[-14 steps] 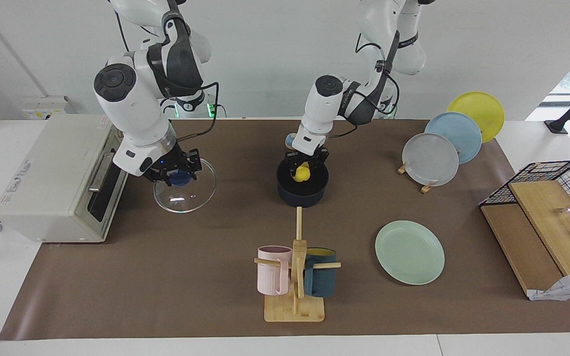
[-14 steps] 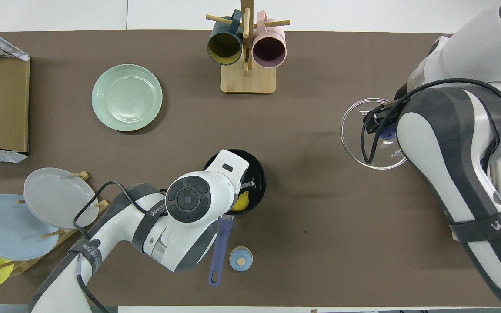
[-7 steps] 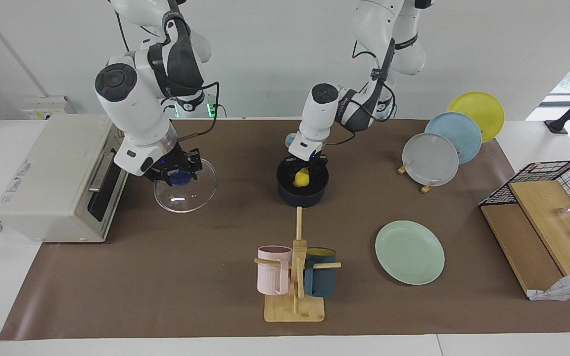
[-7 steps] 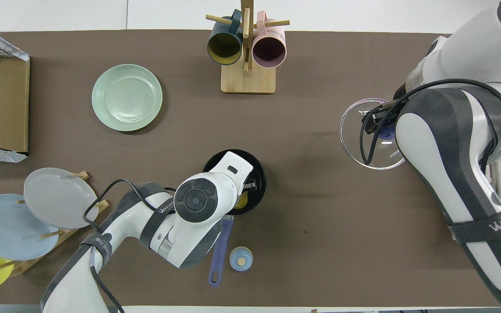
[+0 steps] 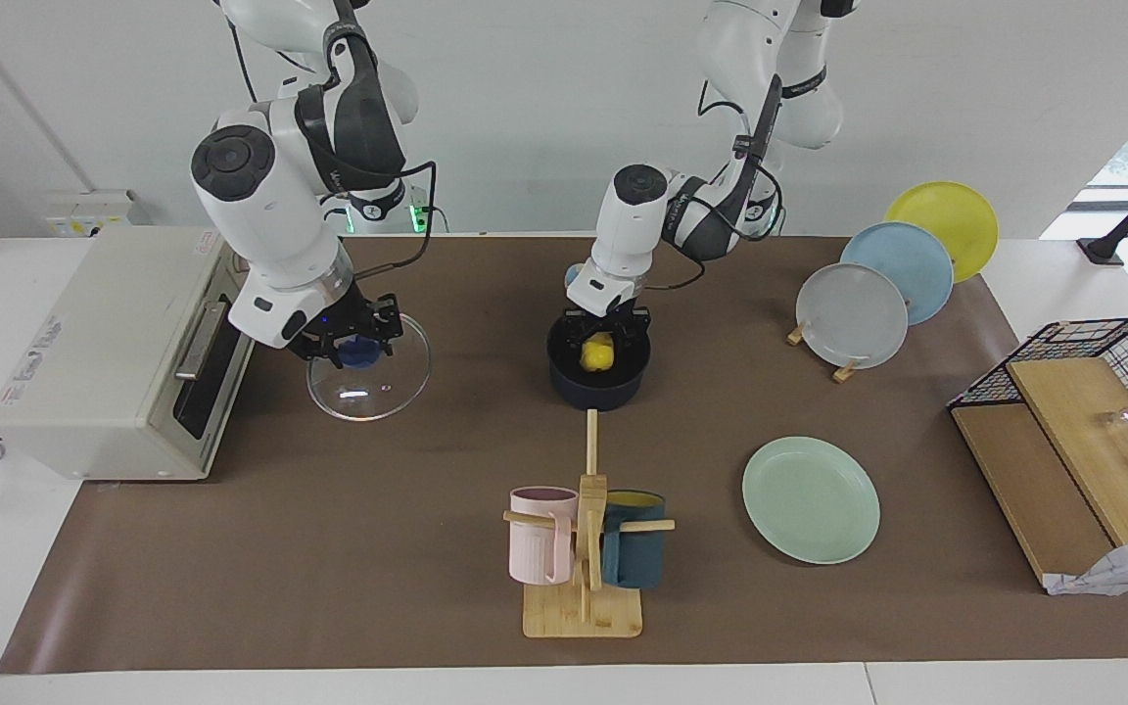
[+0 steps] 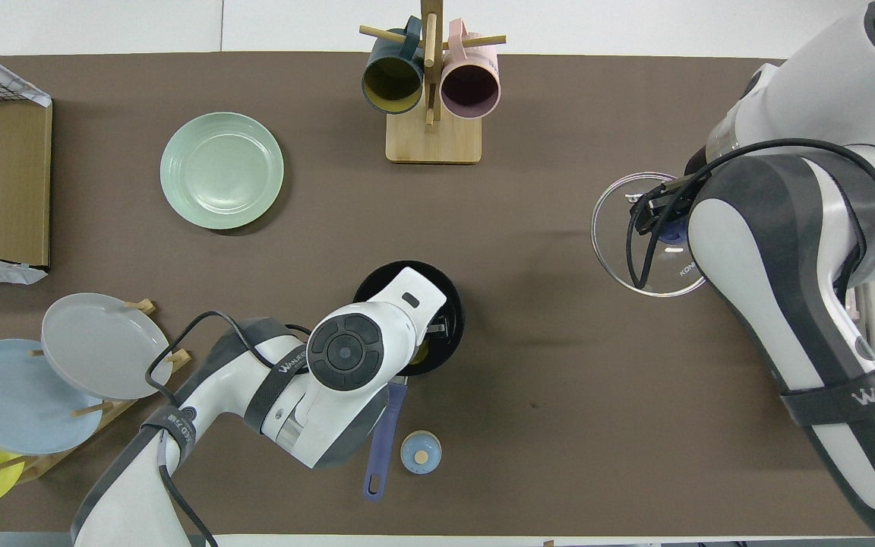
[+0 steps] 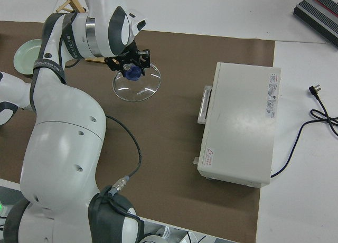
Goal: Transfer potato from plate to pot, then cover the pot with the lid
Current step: 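Withdraw the left gripper while the right gripper carries the lid over the saucepan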
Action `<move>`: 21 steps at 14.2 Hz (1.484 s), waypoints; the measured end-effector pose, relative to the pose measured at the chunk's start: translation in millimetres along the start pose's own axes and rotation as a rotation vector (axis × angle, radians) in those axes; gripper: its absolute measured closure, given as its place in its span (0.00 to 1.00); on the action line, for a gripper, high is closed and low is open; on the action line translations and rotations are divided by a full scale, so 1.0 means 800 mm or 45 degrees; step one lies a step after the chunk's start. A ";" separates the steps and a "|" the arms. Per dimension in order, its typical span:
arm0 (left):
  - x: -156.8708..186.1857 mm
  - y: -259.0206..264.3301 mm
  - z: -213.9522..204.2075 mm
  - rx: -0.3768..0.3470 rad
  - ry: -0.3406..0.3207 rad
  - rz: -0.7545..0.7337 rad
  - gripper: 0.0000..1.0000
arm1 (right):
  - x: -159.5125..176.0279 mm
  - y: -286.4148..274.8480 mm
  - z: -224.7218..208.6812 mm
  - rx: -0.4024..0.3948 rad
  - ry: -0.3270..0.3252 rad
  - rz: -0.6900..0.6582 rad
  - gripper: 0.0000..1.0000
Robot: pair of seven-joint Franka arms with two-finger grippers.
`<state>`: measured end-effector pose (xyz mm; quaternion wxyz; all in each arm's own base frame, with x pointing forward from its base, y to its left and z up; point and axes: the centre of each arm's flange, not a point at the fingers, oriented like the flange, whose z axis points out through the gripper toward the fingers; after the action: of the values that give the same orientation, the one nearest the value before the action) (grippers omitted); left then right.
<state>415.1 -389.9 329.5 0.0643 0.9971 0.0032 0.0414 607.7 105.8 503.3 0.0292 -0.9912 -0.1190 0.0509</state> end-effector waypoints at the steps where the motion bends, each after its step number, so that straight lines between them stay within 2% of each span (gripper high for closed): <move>1: 0.000 0.000 -0.002 0.005 -0.006 0.000 0.01 | 0.000 0.000 0.000 0.000 0.000 0.000 0.34; 5: 0.013 0.002 -0.033 0.029 -0.036 -0.011 0.00 | 0.000 -0.003 0.000 0.000 0.000 -0.005 0.34; 9: 0.053 -0.012 -0.110 0.050 -0.065 -0.065 0.00 | 0.000 -0.010 0.000 -0.001 0.000 -0.012 0.34; 13: 0.095 -0.049 -0.189 0.036 -0.101 -0.085 0.00 | 0.002 -0.050 0.001 -0.007 0.001 0.037 0.34; 17: 0.145 -0.146 -0.266 0.019 -0.151 -0.035 0.00 | 0.000 -0.181 0.002 -0.009 0.078 0.160 0.34; 21: 0.181 -0.252 -0.318 0.011 -0.165 0.053 0.00 | -0.027 -0.337 0.022 -0.003 0.127 0.242 0.34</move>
<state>537.8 -155.9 567.2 0.0592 0.9978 -0.0214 -0.0218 521.9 363.2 506.5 0.0288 -0.9993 -0.0228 0.0040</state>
